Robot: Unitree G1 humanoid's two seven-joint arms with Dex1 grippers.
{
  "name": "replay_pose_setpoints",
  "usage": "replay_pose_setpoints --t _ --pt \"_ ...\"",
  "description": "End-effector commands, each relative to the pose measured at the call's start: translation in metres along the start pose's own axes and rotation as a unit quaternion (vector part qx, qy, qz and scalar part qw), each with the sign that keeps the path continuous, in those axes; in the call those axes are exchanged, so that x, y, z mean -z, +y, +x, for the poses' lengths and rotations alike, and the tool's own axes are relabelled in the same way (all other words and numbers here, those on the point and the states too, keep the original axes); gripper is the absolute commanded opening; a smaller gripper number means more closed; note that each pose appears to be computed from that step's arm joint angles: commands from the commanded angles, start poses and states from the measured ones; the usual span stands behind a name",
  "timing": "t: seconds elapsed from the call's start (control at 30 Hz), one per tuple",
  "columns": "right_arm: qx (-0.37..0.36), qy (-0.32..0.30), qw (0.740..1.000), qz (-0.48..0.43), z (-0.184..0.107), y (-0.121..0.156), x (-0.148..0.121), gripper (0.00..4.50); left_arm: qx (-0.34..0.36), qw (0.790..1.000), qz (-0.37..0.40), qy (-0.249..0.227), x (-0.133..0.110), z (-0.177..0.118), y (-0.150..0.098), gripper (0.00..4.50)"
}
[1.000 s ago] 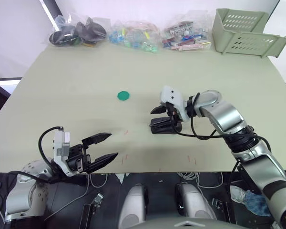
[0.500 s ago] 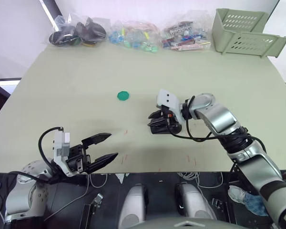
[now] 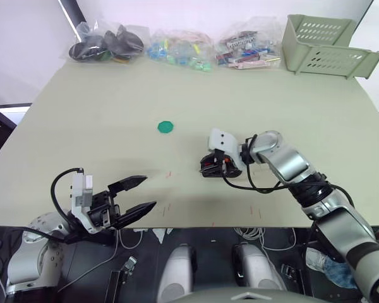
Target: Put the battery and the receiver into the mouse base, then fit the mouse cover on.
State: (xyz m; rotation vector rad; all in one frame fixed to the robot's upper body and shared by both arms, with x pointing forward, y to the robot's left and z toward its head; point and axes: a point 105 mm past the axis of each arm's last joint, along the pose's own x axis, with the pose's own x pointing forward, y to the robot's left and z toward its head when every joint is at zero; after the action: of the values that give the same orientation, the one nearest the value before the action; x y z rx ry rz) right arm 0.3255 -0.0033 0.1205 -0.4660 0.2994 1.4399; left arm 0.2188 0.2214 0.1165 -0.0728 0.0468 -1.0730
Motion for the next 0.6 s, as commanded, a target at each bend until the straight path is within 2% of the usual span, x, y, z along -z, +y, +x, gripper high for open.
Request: replay_pose_setpoints --t 0.03,0.1,0.2,0.3,0.43,0.6 --pt "0.041 -0.125 0.991 -0.018 -0.043 -0.003 -0.032 1.41 0.003 1.000 0.014 -0.004 -0.004 -0.001 -0.002 4.50" --pt "0.079 -0.152 0.985 0.004 -0.059 -0.005 -0.027 1.41 0.003 1.000 0.014 -0.006 -0.004 -0.001 -0.002 4.50" --pt "0.144 -0.154 0.977 0.007 -0.074 -0.009 -0.010 1.41 0.004 1.000 0.014 -0.007 -0.004 -0.001 -0.002 4.50" --pt "0.172 -0.221 0.958 0.054 -0.085 0.001 0.007 1.41 0.006 1.000 0.012 -0.012 -0.007 -0.001 -0.002 4.50" --pt "0.219 -0.260 0.937 0.081 -0.086 0.002 0.025 1.41 0.010 1.000 0.015 -0.017 -0.009 0.002 -0.001 4.50" --pt "0.243 -0.283 0.921 0.110 -0.074 0.003 0.046 1.41 0.018 1.000 0.017 -0.013 -0.011 0.002 -0.003 4.50"
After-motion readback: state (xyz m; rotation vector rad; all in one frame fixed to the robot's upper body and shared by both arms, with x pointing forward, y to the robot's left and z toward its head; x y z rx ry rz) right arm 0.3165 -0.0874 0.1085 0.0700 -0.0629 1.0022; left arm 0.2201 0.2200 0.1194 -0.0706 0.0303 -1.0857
